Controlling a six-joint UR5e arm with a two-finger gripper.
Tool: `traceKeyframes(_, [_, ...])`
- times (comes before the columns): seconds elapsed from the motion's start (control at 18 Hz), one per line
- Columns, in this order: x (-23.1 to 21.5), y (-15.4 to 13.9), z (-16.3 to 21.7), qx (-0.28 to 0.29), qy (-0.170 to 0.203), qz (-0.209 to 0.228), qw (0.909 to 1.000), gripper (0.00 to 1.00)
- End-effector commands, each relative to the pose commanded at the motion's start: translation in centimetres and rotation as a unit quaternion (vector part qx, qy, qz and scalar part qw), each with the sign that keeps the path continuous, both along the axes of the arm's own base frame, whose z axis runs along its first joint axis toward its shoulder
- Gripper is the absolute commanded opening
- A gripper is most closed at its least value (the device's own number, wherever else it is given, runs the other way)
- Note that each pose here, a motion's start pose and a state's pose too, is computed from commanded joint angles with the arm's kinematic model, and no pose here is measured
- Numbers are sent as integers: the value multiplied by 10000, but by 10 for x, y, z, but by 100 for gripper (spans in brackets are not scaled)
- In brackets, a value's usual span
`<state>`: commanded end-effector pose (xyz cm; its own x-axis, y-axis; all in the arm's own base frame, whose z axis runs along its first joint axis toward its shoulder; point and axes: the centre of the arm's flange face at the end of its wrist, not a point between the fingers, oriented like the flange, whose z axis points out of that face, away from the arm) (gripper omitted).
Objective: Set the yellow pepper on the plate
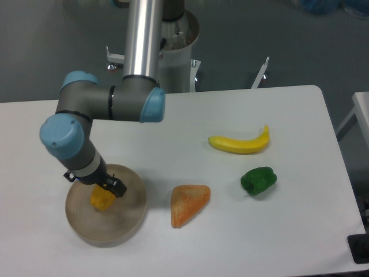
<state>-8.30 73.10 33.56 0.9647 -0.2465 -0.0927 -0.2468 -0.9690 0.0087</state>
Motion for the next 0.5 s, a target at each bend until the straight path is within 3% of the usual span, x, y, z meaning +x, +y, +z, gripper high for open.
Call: traceKeyframes(0.5, [-107,-19,20,43,112,-750,9971,99])
